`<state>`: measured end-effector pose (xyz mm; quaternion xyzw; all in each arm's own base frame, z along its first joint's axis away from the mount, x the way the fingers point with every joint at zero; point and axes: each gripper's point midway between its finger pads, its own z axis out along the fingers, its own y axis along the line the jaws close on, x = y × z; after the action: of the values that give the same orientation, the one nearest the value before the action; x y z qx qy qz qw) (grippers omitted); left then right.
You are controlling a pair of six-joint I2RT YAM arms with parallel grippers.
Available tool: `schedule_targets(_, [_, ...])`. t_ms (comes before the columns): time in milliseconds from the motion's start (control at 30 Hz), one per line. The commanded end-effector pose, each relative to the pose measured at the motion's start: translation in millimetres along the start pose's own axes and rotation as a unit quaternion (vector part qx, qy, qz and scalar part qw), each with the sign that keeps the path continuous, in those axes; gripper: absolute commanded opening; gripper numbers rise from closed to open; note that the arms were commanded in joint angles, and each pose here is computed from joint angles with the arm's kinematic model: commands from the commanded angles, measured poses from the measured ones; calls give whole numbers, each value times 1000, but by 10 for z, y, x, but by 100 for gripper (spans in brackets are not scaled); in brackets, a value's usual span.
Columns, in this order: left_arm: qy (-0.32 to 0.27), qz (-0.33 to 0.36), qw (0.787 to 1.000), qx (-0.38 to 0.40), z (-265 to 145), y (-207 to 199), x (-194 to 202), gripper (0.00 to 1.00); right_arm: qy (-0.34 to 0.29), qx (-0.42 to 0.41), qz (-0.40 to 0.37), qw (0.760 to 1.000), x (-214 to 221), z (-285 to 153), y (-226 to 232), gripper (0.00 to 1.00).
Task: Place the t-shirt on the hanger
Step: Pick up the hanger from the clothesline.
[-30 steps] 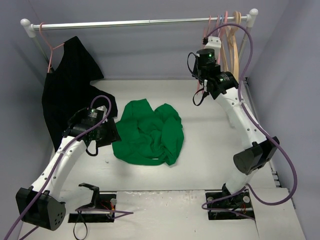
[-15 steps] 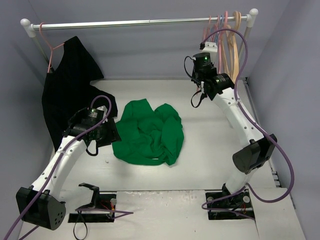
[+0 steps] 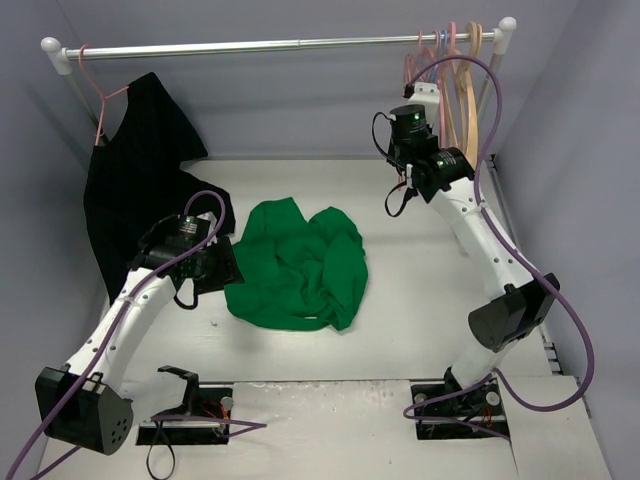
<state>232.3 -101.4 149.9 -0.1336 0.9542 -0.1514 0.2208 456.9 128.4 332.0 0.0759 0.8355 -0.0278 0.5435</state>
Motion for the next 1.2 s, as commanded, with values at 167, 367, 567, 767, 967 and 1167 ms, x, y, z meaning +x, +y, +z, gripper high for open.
schedule_targets(167, [-19, 11, 1000, 18, -50, -112, -122, 50, -64, -2, 17, 998, -467, -238, -101, 0])
schedule_targets(367, [-15, 14, 1000, 20, -43, -127, -132, 50, -106, -37, -23, 993, -748, -438, -9, 0])
schedule_targets(567, [-15, 15, 1000, 19, -36, -140, -155, 50, -171, -77, -35, 982, -1030, -840, 7, 0])
schedule_targets(767, [-11, 21, 1000, 19, 1, -156, -183, 50, -153, -186, -63, 969, -745, -1086, 224, 0])
schedule_targets(967, [-10, 50, 999, 12, 81, -265, -178, 50, -61, -291, -153, 943, 230, -1305, 464, 0])
schedule_targets(1167, [-1, 91, 995, -31, 282, -498, -94, 50, -11, -340, -187, 921, 888, -1600, 499, 0])
